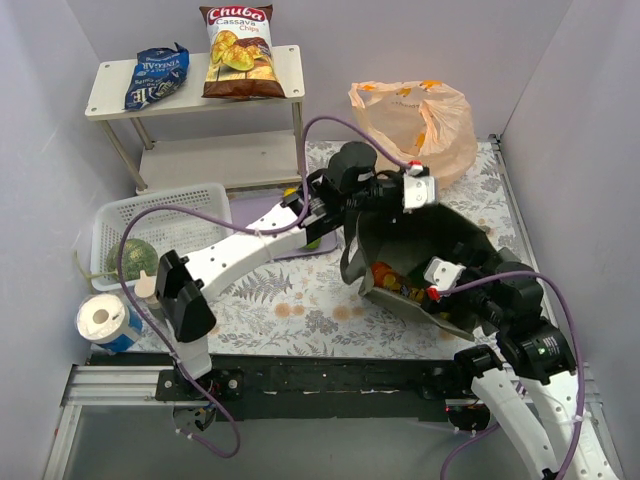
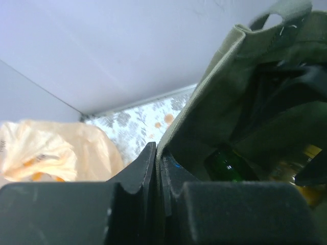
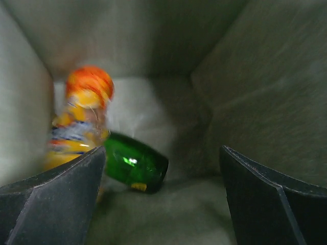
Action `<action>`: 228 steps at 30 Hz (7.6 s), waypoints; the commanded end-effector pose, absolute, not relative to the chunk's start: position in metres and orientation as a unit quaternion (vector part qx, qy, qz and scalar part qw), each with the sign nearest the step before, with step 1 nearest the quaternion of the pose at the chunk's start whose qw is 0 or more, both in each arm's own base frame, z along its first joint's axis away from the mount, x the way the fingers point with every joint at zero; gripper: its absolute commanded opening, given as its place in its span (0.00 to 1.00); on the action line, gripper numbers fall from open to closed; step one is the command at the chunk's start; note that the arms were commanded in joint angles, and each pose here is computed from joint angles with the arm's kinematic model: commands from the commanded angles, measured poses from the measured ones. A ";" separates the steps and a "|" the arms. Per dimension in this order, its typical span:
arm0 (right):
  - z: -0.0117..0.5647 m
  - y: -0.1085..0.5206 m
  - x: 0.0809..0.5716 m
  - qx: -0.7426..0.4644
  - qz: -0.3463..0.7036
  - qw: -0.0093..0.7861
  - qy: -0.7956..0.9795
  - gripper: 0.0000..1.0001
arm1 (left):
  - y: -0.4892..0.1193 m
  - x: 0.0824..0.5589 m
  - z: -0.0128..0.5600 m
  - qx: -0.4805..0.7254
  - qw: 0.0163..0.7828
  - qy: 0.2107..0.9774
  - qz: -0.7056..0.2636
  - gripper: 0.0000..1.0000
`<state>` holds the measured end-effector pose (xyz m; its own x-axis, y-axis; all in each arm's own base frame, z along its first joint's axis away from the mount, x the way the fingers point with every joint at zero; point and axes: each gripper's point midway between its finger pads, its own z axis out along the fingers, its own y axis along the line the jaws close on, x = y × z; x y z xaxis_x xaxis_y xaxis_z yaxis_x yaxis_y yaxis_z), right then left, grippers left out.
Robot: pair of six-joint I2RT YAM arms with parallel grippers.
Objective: Untie the knot of the grocery bags and take out the mixed food
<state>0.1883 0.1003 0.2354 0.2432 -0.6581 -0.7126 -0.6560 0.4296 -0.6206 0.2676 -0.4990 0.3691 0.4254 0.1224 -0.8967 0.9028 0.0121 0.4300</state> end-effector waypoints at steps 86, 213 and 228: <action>0.472 0.132 0.231 -0.632 -0.438 0.634 0.087 0.01 | -0.376 0.267 0.506 0.495 0.481 0.474 -0.547 0.98; 0.363 0.069 0.381 -0.574 -0.413 0.506 0.493 0.97 | -0.153 0.603 0.203 0.047 0.859 0.508 -0.040 0.98; 0.382 0.056 0.361 -0.483 -0.400 0.579 0.522 0.97 | -0.146 0.544 0.258 0.032 0.829 0.557 -0.047 0.98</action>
